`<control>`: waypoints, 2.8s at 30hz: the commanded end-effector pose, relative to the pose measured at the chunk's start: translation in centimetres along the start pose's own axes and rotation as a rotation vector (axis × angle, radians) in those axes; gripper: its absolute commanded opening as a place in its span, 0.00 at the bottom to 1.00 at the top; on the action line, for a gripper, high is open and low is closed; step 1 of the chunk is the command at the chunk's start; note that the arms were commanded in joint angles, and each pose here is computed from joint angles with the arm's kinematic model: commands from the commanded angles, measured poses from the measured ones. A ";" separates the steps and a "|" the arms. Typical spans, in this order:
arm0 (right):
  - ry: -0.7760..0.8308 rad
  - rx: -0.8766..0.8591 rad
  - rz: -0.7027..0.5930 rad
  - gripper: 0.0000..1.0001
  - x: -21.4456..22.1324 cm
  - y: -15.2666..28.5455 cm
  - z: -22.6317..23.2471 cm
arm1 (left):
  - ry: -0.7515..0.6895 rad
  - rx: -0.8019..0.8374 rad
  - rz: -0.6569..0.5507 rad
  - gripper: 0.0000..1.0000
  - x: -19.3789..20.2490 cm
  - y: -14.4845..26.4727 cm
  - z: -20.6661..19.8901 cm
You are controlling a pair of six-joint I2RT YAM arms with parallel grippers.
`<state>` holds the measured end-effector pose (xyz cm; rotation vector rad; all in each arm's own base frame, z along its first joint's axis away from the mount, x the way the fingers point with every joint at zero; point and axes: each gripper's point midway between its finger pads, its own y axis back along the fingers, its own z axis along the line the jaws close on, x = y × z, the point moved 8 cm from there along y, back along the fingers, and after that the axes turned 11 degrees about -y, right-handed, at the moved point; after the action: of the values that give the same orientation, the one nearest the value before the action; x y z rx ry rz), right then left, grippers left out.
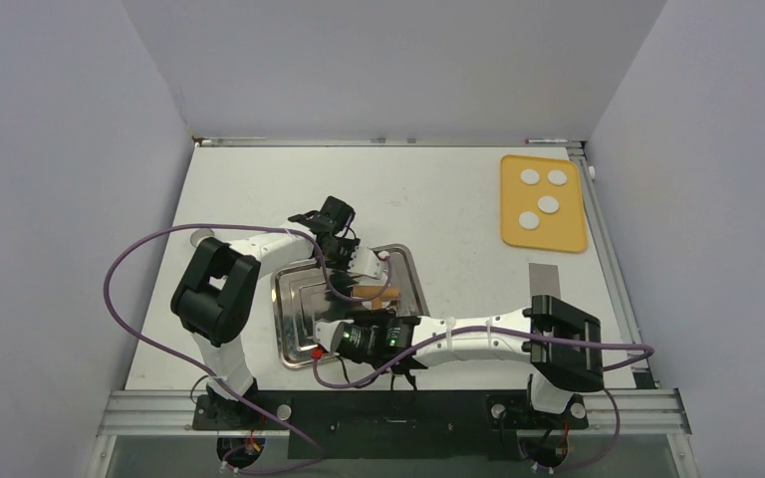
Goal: Roll out the dumpling wrappers from the dough
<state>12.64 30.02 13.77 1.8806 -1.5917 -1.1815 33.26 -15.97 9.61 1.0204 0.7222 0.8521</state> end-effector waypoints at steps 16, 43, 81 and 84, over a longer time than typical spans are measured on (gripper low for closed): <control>0.073 -0.270 0.139 0.08 2.4 -1.6 4.0 | 0.039 0.203 -0.045 0.00 -0.3 -2.3 -4.3; 0.070 -0.321 0.159 0.08 3.3 0.8 6.8 | 0.037 0.207 -0.044 0.00 -0.3 -2.4 -4.3; 0.087 -0.348 0.171 0.08 2.7 1.5 7.1 | 0.041 0.210 -0.039 0.00 -0.3 -2.3 -4.3; 0.097 -0.335 0.157 0.08 2.0 -0.1 5.4 | 0.044 0.207 -0.040 0.00 -0.3 -2.3 -4.2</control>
<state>8.57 30.42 13.32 1.8214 -1.5066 -1.0634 33.33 -15.97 9.62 1.0182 0.7199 0.8565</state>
